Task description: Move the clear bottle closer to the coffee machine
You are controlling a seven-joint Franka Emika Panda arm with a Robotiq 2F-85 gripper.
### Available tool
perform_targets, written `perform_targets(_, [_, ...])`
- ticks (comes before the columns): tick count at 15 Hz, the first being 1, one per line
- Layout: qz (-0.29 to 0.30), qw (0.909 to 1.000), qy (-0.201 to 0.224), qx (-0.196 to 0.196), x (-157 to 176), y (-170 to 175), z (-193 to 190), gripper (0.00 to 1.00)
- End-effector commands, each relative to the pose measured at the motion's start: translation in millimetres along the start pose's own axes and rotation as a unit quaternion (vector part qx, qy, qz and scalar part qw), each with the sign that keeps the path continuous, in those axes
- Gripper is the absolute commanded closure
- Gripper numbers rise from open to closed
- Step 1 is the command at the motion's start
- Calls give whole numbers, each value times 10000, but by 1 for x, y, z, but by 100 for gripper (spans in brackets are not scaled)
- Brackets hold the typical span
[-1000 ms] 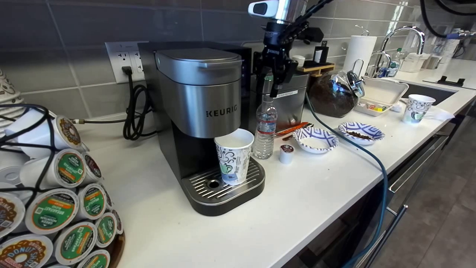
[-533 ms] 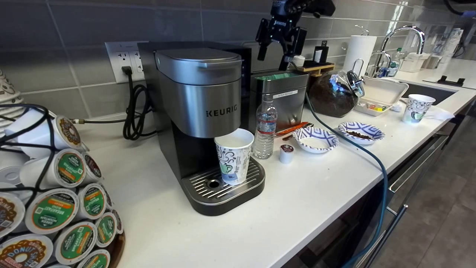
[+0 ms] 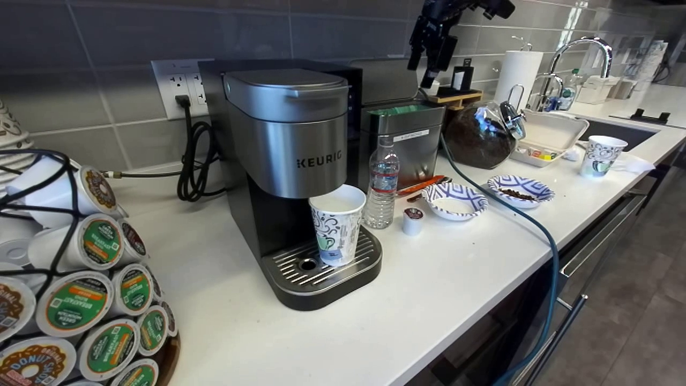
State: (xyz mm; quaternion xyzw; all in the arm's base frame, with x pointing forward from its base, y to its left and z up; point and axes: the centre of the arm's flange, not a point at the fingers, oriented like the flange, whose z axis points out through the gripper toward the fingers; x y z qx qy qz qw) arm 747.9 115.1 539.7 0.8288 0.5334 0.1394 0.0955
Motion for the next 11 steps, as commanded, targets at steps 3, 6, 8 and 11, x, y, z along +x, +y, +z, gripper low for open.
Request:
perform_targets(3, [611, 9962, 498, 368, -74, -53, 11, 0])
perform_targets(6, [120, 9943, 971, 433, -82, -70, 4, 0])
perform_targets(8, [-371, 9938, 1018, 233, -90, -78, 2, 0])
perform_targets(11, [-320, 9946, 989, 49, -57, -29, 1, 0])
